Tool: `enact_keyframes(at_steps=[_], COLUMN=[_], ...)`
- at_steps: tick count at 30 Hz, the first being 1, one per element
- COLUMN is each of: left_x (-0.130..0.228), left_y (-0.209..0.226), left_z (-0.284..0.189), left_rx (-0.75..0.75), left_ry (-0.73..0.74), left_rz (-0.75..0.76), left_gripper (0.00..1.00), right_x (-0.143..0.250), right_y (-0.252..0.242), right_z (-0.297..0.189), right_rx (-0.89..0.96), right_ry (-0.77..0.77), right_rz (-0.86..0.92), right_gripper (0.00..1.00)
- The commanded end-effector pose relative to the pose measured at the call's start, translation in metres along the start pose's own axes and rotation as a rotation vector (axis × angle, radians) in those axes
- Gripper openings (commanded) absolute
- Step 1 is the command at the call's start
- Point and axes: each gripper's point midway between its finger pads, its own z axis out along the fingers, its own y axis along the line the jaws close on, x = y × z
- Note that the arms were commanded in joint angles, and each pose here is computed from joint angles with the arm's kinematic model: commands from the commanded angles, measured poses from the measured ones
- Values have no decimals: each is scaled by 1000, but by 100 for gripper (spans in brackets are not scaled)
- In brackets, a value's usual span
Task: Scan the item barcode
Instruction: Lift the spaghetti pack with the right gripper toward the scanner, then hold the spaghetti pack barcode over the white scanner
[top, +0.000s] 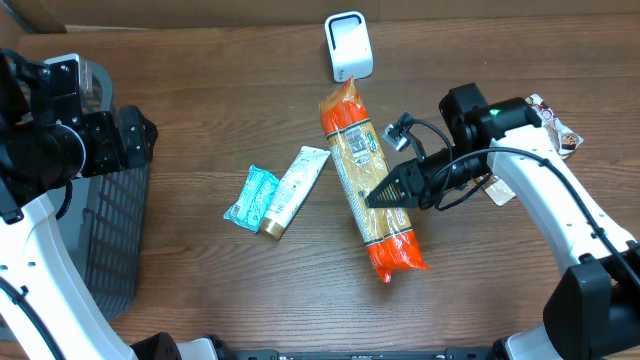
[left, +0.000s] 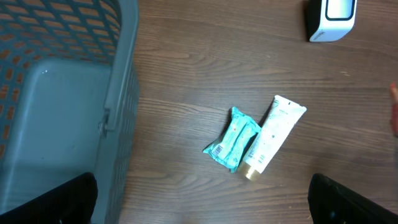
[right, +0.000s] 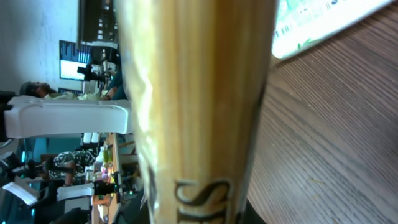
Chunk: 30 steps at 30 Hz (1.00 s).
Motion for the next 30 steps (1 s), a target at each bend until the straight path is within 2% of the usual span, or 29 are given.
enact_keyframes(at_steps=[1, 4, 9, 13, 16, 18, 21, 30], left_x=[-2, -2, -2, -2, -2, -2, -2, -2], left_y=[0, 0, 0, 0, 0, 0, 0, 0], left_z=[2, 2, 2, 2, 2, 2, 2, 2], left_rx=[5, 5, 4, 5, 4, 4, 5, 4], left_ry=[0, 0, 1, 0, 0, 0, 0, 0], left_rz=[26, 26, 26, 26, 26, 26, 26, 26], left_gripper=[100, 99, 99, 100, 100, 100, 100, 100], right_x=[-31, -42, -60, -88, -115, -139, -163, -223], right_y=[55, 59, 26, -24, -57, -73, -82, -111], right_z=[-20, -29, -37, -49, -76, -101, -126, -174], right_rx=[-90, -6, 280, 634, 943, 1163, 1358, 1894], right_ry=[-101, -103, -112, -184, -297, -396, -487, -501], right_rz=[-181, -182, -151, -94, -88, -119, -166, -410], right_gripper=[4, 4, 4, 4, 4, 4, 4, 3])
